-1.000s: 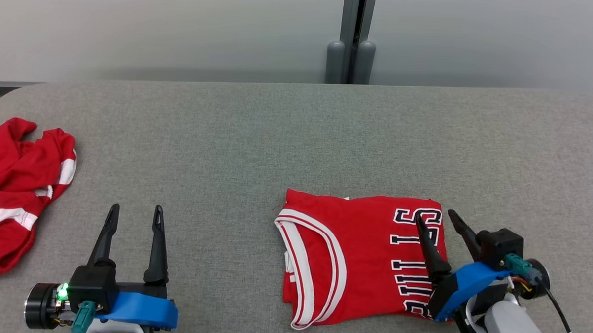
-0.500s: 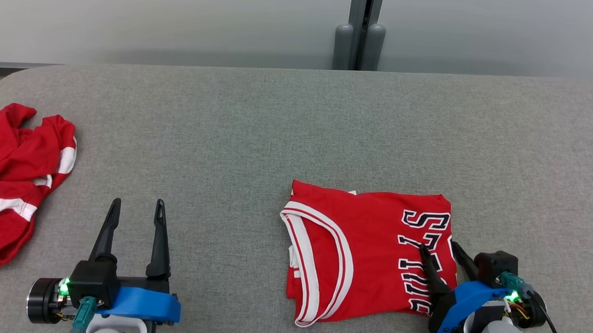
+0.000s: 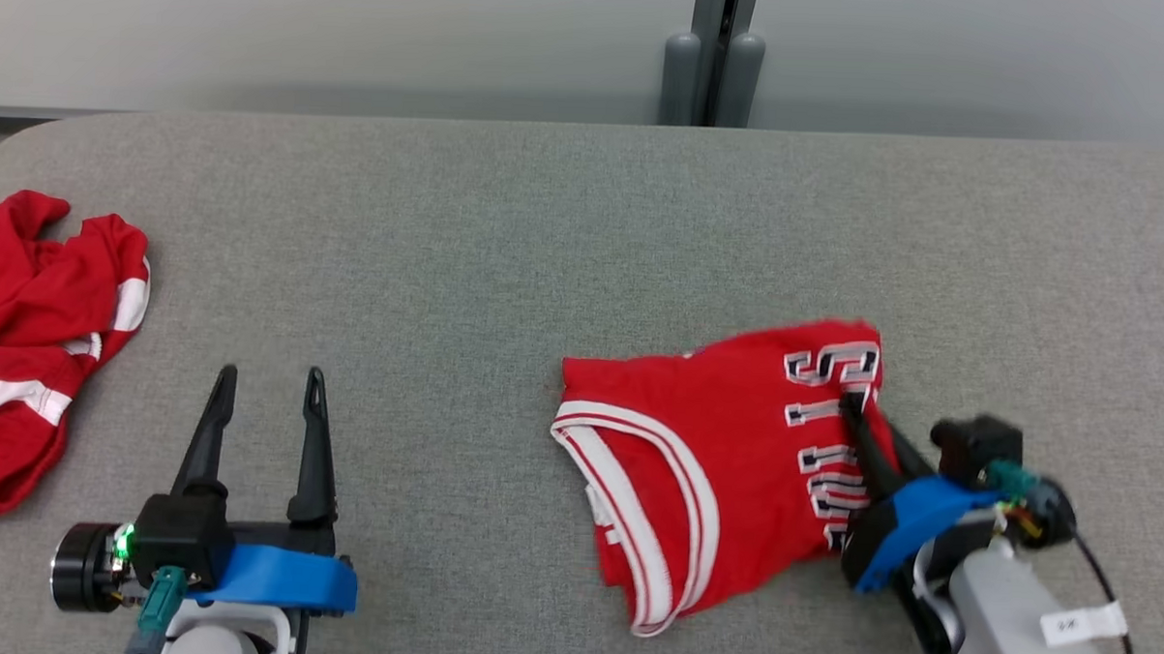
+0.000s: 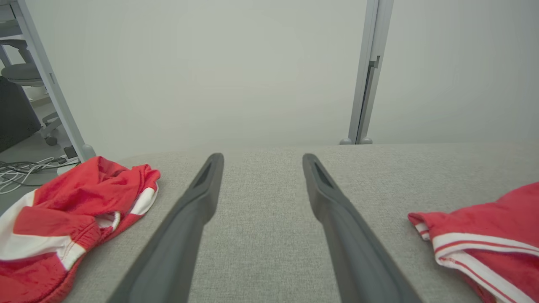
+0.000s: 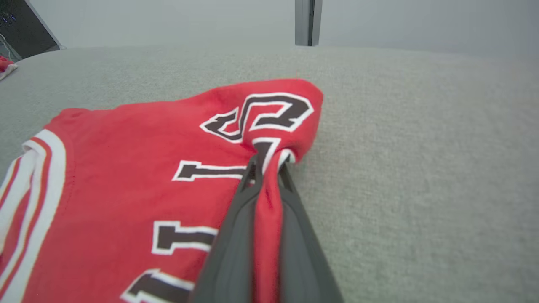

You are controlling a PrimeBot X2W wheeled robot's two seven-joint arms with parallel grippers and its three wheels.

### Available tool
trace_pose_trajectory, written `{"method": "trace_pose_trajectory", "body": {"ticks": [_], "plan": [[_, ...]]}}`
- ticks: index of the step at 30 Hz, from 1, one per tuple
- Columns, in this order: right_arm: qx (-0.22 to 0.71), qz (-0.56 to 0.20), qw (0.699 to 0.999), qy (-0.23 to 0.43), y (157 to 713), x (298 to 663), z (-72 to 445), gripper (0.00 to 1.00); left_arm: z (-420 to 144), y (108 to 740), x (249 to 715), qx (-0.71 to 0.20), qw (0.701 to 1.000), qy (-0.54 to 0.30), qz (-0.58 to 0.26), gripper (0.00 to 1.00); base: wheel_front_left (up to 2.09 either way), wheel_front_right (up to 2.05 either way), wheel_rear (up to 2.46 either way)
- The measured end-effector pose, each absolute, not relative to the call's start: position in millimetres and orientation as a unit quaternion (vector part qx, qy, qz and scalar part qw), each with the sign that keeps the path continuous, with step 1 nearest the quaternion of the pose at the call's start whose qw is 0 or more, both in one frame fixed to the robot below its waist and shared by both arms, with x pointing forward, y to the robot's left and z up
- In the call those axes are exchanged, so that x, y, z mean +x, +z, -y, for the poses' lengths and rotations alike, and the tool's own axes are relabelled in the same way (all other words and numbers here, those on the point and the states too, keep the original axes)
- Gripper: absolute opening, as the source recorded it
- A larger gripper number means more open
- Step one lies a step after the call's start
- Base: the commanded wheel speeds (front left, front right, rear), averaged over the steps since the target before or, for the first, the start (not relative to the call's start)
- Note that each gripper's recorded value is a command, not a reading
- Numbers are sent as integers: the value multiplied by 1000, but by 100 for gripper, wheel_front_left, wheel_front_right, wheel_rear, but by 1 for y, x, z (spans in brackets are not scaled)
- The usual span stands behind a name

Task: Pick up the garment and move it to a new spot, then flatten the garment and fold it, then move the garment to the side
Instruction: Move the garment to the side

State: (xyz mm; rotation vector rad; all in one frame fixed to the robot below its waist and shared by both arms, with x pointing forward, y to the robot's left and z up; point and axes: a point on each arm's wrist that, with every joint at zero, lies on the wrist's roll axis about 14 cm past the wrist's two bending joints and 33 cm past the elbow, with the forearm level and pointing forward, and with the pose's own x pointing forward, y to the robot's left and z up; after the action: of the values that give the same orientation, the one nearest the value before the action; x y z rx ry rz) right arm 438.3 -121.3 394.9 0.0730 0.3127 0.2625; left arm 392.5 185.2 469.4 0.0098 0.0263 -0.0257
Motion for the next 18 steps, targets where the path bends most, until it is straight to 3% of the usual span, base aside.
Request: {"method": "trace_pose_trajectory", "body": {"ticks": [9, 18], "plan": [[-41, -77, 985, 150, 444, 520, 141, 0, -175, 484, 428, 0, 999, -28, 21, 100, 0, 0, 0], [-86, -69, 989, 96, 449, 582, 212, 0, -149, 466, 473, -3, 998, -67, 22, 100, 0, 0, 0]]}}
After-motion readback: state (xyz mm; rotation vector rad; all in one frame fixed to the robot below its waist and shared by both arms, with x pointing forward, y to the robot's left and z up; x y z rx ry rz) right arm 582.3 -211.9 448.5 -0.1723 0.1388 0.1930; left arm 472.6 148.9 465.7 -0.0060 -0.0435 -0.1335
